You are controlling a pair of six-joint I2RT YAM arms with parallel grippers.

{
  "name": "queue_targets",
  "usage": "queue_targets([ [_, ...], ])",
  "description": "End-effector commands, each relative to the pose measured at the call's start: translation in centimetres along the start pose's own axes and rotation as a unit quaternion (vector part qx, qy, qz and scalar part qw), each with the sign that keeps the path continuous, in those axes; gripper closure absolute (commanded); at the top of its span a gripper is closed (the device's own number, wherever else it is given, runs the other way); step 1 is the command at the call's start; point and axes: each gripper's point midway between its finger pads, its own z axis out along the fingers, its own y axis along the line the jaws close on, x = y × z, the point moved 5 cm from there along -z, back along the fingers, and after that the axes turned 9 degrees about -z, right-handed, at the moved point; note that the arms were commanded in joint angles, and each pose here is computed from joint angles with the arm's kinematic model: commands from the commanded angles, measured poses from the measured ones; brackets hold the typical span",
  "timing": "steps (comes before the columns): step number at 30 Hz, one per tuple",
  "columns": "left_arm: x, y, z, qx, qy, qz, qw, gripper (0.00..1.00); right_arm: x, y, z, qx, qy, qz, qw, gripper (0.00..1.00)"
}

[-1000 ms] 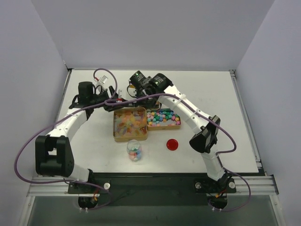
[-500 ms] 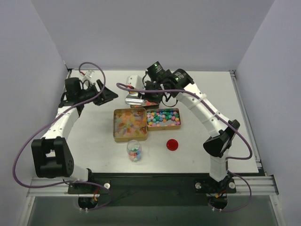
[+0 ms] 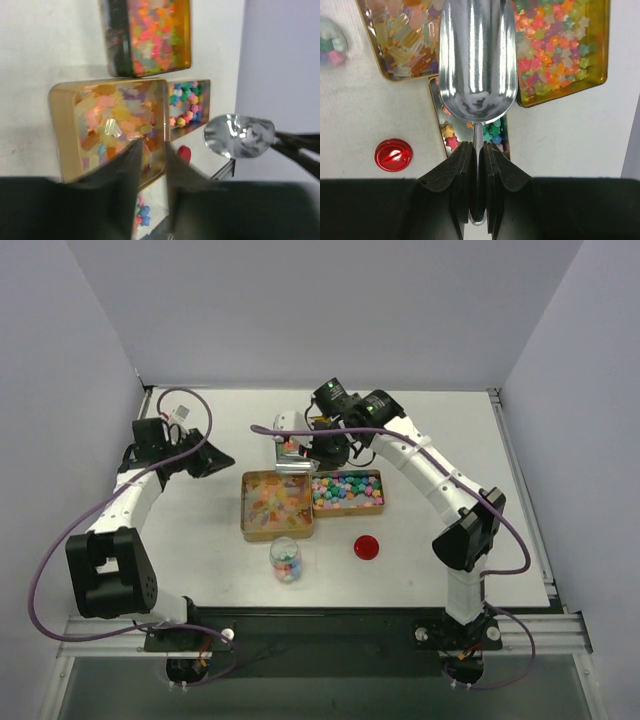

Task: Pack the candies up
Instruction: Move the storage box to the center of the board.

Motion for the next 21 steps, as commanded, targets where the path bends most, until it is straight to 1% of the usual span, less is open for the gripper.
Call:
queue_targets([
  [1, 1.0, 5.1, -1.0, -0.147, -0.019, -0.052, 0.988, 0.99, 0.9, 1.5, 0.4, -0.040, 0.018, -0.088, 0.995, 1.00],
  [2, 1.5, 6.0, -1.0, -0.166, -0.015, -0.062, 0.984, 1.00, 1.2, 1.5, 0.6, -0.047, 0.023, -0.093, 0.994, 1.00],
  [4, 3.2, 8.2, -0.8, -0.199, 0.002, -0.108, 0.974, 1.00, 1.6, 1.4, 1.4, -0.057, 0.038, -0.113, 0.991, 1.00],
  [6, 4.3, 9.0, -0.6, -0.209, 0.008, -0.151, 0.966, 1.00, 2.1, 1.3, 1.8, -0.070, 0.050, -0.145, 0.986, 1.00],
  [7, 5.5, 9.9, -0.5, -0.221, 0.020, -0.171, 0.960, 1.00, 2.4, 1.1, 2.2, -0.073, 0.060, -0.155, 0.983, 1.00],
  [10, 7.0, 11.0, -0.2, -0.238, 0.036, -0.206, 0.948, 1.00, 2.6, 0.5, 2.7, -0.076, 0.066, -0.178, 0.979, 1.00],
  [12, 7.9, 11.6, 0.3, -0.249, 0.045, -0.211, 0.944, 1.00, 2.6, 0.1, 2.7, -0.074, 0.069, -0.188, 0.977, 1.00],
  [14, 8.4, 11.8, 1.2, -0.244, 0.059, -0.210, 0.945, 1.00, 2.8, 0.2, 3.1, -0.081, 0.077, -0.192, 0.975, 1.00],
  [16, 9.1, 11.2, 2.6, -0.237, 0.079, -0.196, 0.948, 1.00, 3.1, 0.2, 3.2, -0.087, 0.080, -0.198, 0.973, 1.00],
  [17, 8.8, 10.4, 3.2, -0.226, 0.083, -0.185, 0.953, 1.00, 3.3, 0.3, 3.3, -0.090, 0.084, -0.203, 0.971, 1.00],
  [18, 9.4, 9.6, 4.1, -0.218, 0.098, -0.167, 0.956, 1.00, 3.7, 0.3, 3.3, -0.095, 0.086, -0.217, 0.968, 1.00],
  [19, 9.6, 9.3, 4.6, -0.216, 0.105, -0.162, 0.957, 1.00, 4.1, 0.2, 3.3, -0.098, 0.090, -0.221, 0.966, 1.00],
  [21, 9.1, 8.5, 5.5, -0.205, 0.107, -0.151, 0.961, 1.00, 4.7, 0.0, 3.4, -0.101, 0.101, -0.236, 0.961, 1.00],
])
